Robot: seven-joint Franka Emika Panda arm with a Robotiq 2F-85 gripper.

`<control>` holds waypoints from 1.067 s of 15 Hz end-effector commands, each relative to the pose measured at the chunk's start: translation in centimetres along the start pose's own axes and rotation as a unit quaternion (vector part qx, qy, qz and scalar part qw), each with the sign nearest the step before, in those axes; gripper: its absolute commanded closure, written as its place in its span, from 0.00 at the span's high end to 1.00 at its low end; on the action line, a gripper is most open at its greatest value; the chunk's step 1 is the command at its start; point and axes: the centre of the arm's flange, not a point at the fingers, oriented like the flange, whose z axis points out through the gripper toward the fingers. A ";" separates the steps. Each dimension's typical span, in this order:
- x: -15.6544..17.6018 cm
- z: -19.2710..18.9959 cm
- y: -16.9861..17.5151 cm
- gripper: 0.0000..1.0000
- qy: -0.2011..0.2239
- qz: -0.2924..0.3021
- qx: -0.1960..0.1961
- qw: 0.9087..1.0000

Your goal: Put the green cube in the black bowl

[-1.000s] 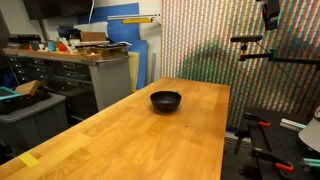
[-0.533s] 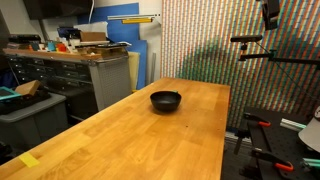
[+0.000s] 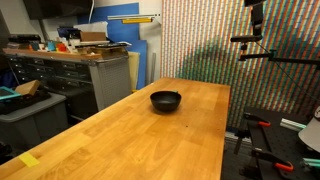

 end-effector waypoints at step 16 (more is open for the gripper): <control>20.4 5.1 -0.9 1.00 0.069 0.051 0.052 0.995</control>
